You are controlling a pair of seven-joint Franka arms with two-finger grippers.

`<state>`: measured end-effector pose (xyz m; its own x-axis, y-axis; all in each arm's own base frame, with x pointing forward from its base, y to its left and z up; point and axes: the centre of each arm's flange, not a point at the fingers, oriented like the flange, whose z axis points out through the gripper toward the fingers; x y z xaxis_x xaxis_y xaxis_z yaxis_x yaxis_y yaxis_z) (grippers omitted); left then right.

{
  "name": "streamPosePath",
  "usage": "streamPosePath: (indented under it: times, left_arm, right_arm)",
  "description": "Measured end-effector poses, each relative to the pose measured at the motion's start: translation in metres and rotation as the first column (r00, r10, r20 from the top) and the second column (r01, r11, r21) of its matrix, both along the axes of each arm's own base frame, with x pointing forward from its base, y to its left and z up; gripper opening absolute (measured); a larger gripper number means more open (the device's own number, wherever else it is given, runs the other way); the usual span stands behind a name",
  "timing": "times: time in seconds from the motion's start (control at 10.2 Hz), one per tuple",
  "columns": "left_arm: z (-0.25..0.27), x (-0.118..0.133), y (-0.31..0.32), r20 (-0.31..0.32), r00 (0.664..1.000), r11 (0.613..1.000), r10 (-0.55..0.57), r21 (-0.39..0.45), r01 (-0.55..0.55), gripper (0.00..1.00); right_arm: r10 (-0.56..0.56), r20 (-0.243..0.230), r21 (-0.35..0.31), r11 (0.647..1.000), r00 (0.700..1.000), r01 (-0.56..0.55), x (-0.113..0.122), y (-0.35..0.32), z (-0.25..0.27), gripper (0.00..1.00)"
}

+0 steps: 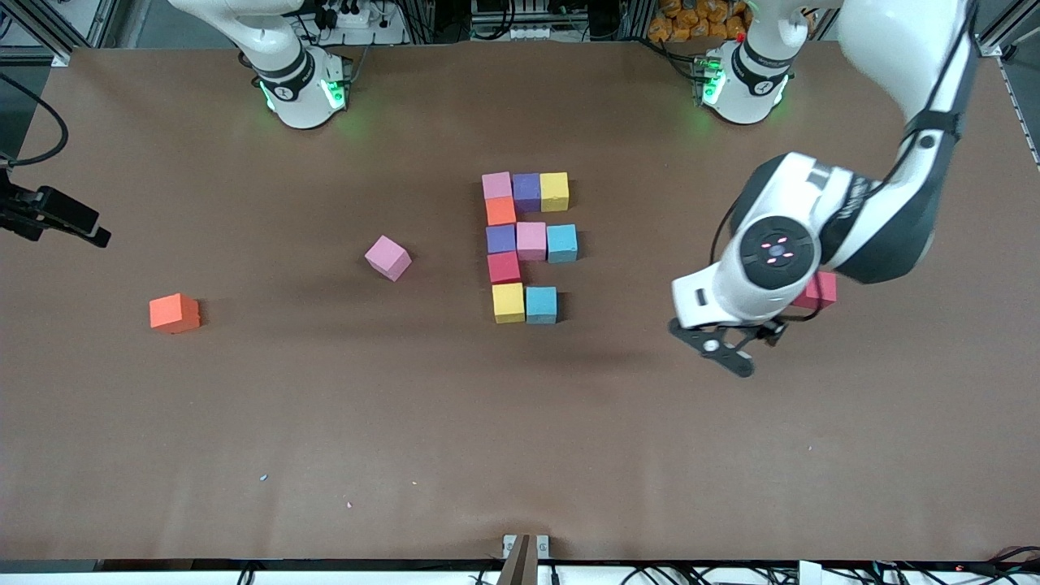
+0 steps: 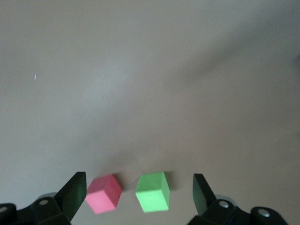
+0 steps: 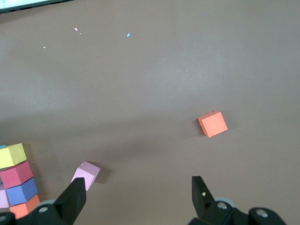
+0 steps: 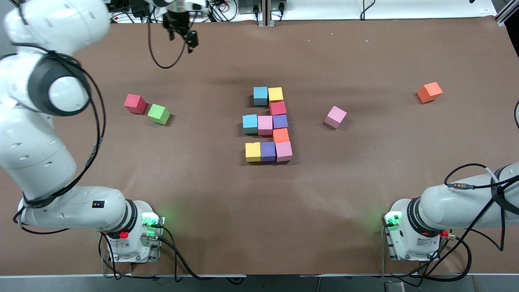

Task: Arrange 11 blocks into digit 3
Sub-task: 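Move the left gripper over the green cube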

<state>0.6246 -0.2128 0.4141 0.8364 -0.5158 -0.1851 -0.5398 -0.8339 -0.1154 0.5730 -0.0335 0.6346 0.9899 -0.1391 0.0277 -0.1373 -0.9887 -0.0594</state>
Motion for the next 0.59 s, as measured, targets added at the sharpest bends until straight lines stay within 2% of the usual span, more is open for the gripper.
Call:
streamPosePath:
  times: [0.29, 0.59]
  left_arm:
    - [-0.025, -0.031, 0.09, 0.061, 0.979, 0.98, 0.195, -0.038, -0.193, 1.0]
    - [-0.076, -0.067, 0.16, 0.094, 0.949, 0.953, 0.302, -0.064, -0.297, 1.0]
  right_arm:
    - [0.0, 0.0, 0.0, 1.0, 1.0, 0.0, 0.0, 0.0, 0.0, 1.0]
    - [0.0, 0.0, 0.0, 1.0, 1.0, 0.0, 0.0, 0.0, 0.0, 1.0]
